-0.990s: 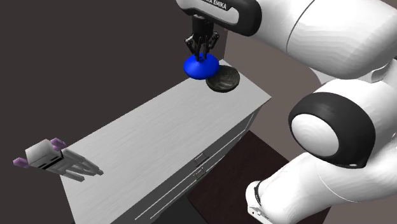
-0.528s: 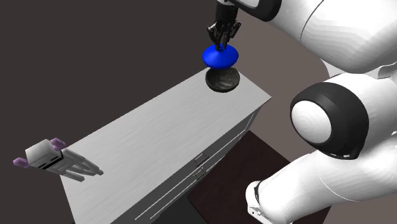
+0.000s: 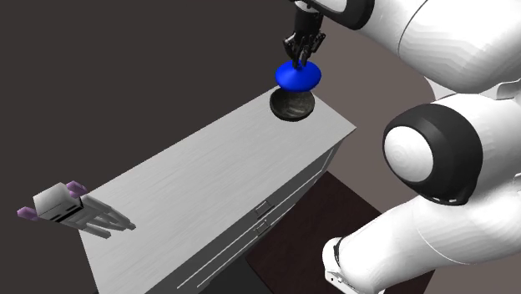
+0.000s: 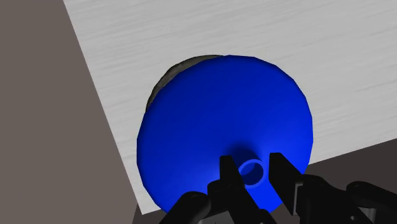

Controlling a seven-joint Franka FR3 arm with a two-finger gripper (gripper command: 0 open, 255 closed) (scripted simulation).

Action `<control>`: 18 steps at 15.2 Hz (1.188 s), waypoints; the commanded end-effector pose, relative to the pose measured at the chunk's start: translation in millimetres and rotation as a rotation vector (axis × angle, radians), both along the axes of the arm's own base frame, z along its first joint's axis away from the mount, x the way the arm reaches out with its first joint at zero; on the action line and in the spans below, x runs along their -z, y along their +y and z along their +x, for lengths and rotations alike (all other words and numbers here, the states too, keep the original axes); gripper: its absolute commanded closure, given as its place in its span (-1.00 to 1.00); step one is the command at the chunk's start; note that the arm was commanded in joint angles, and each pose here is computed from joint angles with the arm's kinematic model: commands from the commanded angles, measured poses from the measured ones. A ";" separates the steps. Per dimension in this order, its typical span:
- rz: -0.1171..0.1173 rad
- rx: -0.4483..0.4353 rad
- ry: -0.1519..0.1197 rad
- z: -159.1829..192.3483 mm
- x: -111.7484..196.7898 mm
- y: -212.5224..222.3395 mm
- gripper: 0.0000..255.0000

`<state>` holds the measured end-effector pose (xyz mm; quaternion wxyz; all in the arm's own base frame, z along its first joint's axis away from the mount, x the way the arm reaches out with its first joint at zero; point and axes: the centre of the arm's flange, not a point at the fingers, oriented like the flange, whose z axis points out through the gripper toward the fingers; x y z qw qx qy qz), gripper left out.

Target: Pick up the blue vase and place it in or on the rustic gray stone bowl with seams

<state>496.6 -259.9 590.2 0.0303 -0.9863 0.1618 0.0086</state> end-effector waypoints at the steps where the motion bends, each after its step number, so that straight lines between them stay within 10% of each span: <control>1: 0.000 0.000 -0.001 0.8 10.4 -0.2 1.00; 18: 0.000 0.000 -0.001 0.7 90.4 -0.2 1.00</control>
